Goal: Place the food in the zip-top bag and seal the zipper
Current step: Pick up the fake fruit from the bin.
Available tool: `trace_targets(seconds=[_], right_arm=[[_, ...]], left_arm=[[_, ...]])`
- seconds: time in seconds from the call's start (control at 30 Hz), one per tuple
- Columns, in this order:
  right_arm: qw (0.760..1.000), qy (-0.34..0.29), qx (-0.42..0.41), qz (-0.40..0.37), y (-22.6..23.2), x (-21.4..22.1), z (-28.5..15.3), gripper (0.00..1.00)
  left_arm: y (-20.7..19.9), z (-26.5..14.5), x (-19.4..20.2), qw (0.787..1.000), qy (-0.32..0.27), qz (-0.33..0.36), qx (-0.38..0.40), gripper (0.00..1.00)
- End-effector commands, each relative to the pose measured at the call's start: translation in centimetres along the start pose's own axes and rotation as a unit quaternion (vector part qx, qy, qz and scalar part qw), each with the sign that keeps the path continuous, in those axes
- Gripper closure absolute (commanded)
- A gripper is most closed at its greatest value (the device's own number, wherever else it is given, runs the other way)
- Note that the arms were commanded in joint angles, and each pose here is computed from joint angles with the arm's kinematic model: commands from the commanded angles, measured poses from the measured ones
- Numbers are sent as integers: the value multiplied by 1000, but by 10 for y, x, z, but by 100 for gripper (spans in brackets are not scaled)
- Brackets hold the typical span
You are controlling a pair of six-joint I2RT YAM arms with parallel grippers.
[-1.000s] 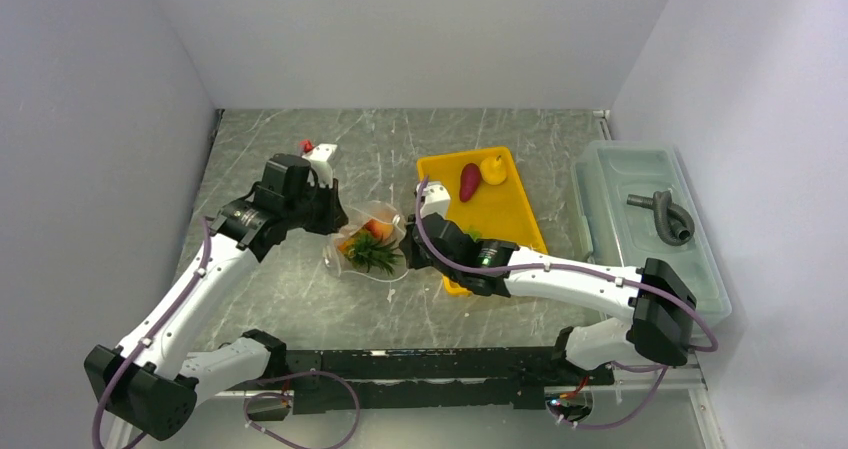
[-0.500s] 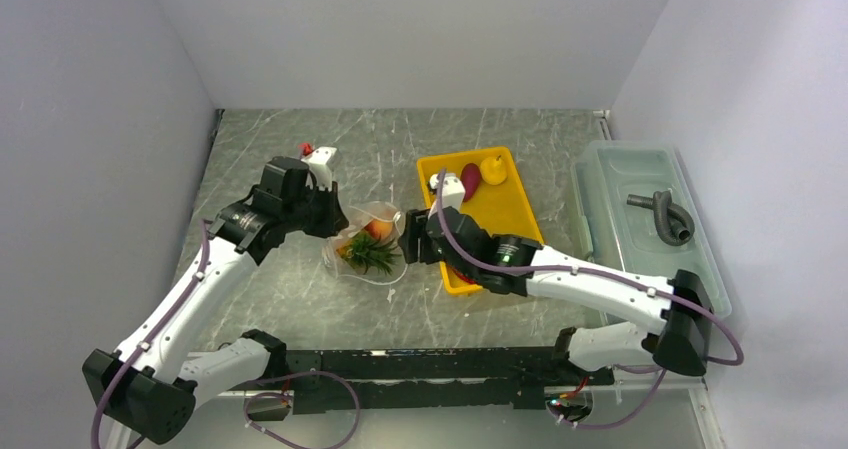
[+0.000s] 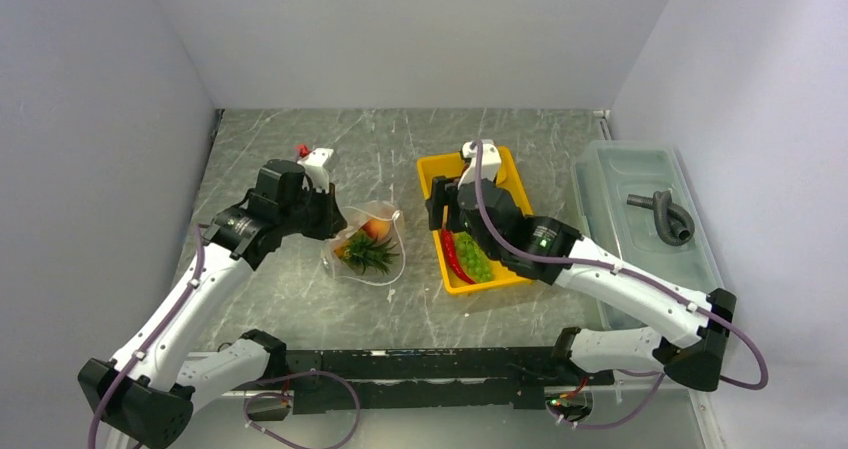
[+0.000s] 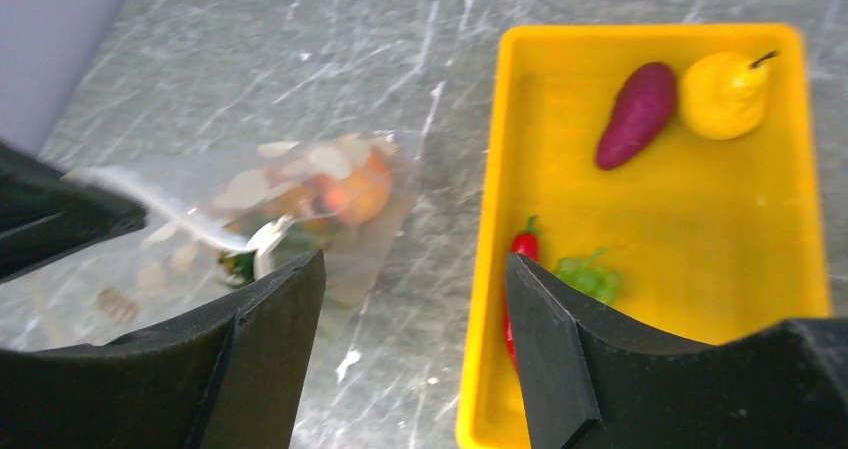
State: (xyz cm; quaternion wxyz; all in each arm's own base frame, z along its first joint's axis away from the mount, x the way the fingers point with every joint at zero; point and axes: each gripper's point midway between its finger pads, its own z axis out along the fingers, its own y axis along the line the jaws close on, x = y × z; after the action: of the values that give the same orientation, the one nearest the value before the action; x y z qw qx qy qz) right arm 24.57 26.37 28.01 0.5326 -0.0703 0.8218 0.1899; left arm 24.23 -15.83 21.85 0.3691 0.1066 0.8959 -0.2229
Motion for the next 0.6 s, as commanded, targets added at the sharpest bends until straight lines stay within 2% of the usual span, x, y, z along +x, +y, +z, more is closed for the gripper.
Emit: trace_targets(seconds=[0.0, 0.3, 0.57], right_arm=[[997, -12, 60, -48, -28, -27, 8, 29], [988, 22, 136, -75, -81, -35, 55, 22], [984, 44, 169, -32, -130, -35, 99, 20]], left_arm=[[0, -8, -4, 1000, -19, 8, 3, 100], [2, -11, -3, 1000, -22, 7, -3, 100], [10, -17, -6, 999, -38, 6, -27, 100]])
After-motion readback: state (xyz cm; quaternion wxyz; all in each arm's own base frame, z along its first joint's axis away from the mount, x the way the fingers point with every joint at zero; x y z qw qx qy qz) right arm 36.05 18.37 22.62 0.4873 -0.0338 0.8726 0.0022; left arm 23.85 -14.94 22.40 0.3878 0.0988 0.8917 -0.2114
